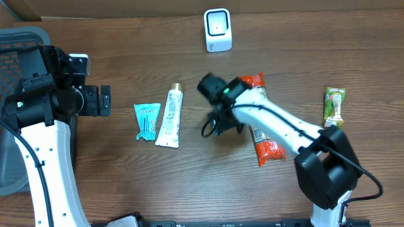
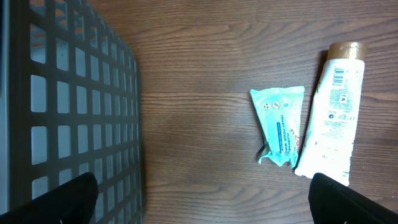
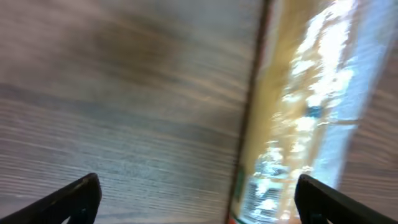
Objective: Scan the item barcode
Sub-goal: 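Lower the spaghetti package back toward the table center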
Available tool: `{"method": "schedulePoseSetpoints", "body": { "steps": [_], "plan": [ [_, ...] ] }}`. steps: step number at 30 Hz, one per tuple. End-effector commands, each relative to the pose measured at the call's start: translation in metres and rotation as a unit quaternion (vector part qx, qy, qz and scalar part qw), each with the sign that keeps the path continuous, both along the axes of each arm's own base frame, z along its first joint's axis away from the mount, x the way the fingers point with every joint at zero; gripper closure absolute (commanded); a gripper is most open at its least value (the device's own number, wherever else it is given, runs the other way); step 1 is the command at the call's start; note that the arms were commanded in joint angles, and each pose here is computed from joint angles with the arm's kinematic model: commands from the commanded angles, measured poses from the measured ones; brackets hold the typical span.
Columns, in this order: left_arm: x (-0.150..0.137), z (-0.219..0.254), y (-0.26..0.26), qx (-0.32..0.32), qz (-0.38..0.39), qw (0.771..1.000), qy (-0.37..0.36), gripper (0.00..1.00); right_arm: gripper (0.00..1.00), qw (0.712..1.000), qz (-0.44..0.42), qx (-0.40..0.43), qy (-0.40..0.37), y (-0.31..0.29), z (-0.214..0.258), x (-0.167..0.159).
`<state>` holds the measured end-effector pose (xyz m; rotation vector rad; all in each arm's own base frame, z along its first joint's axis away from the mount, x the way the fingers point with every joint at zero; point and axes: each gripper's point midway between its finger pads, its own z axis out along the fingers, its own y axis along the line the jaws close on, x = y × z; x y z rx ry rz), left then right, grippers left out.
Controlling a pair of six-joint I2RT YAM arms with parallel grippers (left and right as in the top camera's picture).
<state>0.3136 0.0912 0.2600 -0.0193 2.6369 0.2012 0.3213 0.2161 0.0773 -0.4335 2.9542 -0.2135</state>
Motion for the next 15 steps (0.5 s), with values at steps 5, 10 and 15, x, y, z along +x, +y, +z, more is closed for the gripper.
{"method": "schedulePoseSetpoints", "body": {
  "steps": [5,10,15],
  "plan": [
    [0.000,0.004,0.000,0.002,-0.007,1.000,-0.006,0.00,0.00,0.991,-0.020,0.125,0.038,-0.053,0.033,0.034],
    [0.000,0.004,0.000,0.002,-0.007,1.000,-0.006,0.00,0.00,0.965,-0.023,0.241,0.101,-0.089,0.007,0.039],
    [0.000,0.004,0.000,0.002,-0.007,1.000,-0.006,0.00,0.05,0.935,0.003,0.333,0.119,-0.105,-0.021,0.044]
  ]
}}
